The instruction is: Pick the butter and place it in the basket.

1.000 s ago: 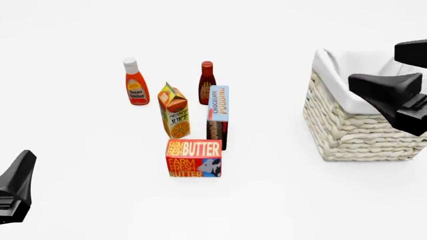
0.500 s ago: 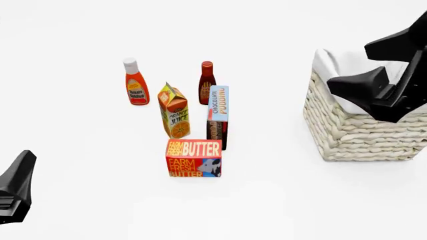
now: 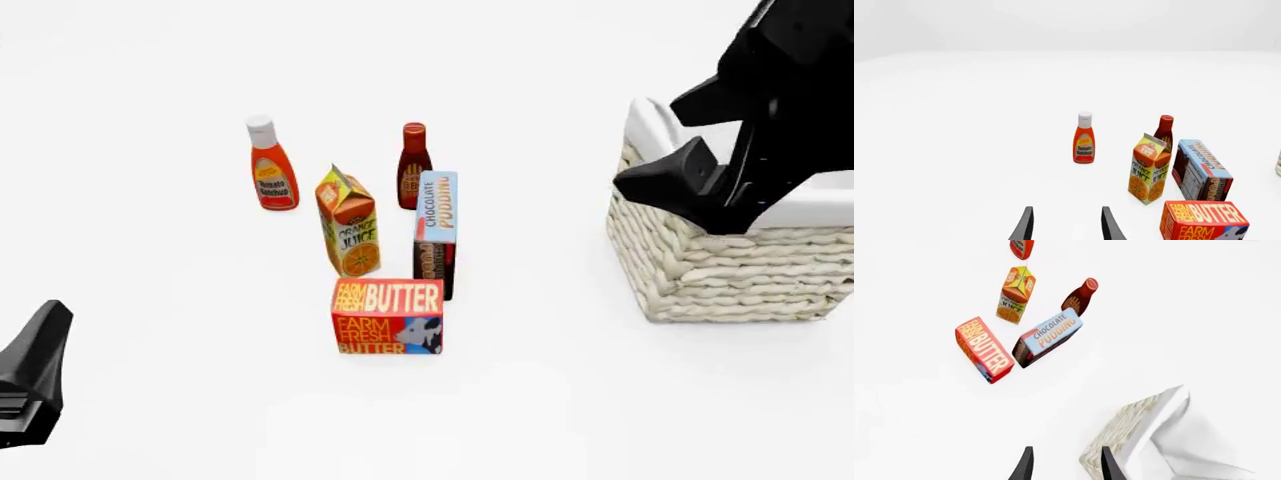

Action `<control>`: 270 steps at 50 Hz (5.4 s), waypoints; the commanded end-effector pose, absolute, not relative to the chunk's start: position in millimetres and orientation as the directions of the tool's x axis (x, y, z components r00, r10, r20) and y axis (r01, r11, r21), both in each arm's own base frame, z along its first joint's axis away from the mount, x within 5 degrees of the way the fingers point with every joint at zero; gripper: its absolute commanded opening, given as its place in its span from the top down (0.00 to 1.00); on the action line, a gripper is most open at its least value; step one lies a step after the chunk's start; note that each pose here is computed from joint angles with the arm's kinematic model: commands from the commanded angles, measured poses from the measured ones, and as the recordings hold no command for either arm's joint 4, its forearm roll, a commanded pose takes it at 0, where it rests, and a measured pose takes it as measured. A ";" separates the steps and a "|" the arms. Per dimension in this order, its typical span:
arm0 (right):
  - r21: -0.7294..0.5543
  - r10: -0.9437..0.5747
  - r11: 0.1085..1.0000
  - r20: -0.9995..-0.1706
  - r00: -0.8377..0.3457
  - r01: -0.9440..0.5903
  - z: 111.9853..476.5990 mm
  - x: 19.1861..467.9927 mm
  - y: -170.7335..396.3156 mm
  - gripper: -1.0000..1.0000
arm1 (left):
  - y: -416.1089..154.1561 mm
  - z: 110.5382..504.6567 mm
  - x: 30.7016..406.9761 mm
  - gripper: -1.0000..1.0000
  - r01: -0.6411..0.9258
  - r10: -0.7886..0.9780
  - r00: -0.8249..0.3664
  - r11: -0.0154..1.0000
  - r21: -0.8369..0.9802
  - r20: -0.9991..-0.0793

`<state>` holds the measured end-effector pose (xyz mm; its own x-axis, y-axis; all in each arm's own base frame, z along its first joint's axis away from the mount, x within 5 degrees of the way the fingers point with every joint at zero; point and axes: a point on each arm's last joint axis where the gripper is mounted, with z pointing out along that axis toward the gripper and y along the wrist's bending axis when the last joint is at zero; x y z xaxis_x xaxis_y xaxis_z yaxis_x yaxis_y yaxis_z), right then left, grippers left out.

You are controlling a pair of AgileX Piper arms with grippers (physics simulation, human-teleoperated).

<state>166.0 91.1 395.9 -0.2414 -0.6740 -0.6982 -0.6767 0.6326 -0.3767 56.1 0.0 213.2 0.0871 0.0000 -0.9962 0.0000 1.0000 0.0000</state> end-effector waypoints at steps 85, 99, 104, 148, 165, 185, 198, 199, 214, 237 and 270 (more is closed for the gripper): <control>-0.273 -0.891 0.293 -0.425 -0.158 -0.916 373.4 245.1 230.4 0.00 | 0.0 213.2 56.1 0.00 0.000 0.000 0.087 1.000 0.000 -0.996; -0.257 -0.912 0.244 -0.388 -0.131 -0.935 361.7 248.4 248.5 0.00 | 0.0 213.2 56.1 0.00 0.000 0.000 0.087 1.000 0.000 -0.996; -0.253 -0.918 0.232 -0.376 -0.125 -0.939 358.5 252.4 253.9 0.00 | 0.0 213.2 56.1 0.00 0.000 0.000 0.087 1.000 0.000 -0.996; -0.224 -0.942 0.169 -0.325 -0.090 -0.960 332.5 273.1 299.3 0.00 | 0.0 213.2 56.1 0.00 0.000 0.000 0.087 1.000 0.000 -0.996; -0.220 -0.945 0.153 -0.318 -0.077 -0.963 327.8 272.6 307.6 0.00 | 0.0 213.2 56.1 0.00 0.000 0.000 0.087 1.000 0.000 -0.996; -0.217 -0.951 0.134 -0.301 -0.064 -0.967 317.0 280.6 314.9 0.00 | 0.0 213.2 56.1 0.00 0.000 0.000 0.087 1.000 0.000 -0.996; -0.216 -0.953 0.125 -0.296 -0.056 -0.968 312.1 283.7 320.3 0.00 | 0.0 213.2 56.1 0.00 0.000 0.000 0.087 1.000 0.000 -0.996; -0.216 -0.954 0.122 -0.296 -0.054 -0.969 311.5 283.3 322.0 0.00 | 0.0 213.2 56.1 0.00 0.000 0.000 0.087 1.000 0.000 -0.996; -0.227 -0.954 0.105 -0.299 -0.033 -0.968 311.9 286.6 325.4 0.00 | 0.0 213.2 56.1 0.00 0.000 0.000 0.087 1.000 0.000 -0.996; -0.254 -0.948 0.093 -0.317 -0.008 -0.963 317.7 293.5 328.9 0.00 | 0.0 213.2 56.1 0.00 0.000 0.000 0.087 1.000 0.000 -0.996; -0.236 -0.948 0.088 -0.317 -0.009 -0.968 311.1 283.4 343.2 0.00 | 0.0 213.2 56.1 0.00 0.000 0.000 0.087 1.000 0.000 -0.996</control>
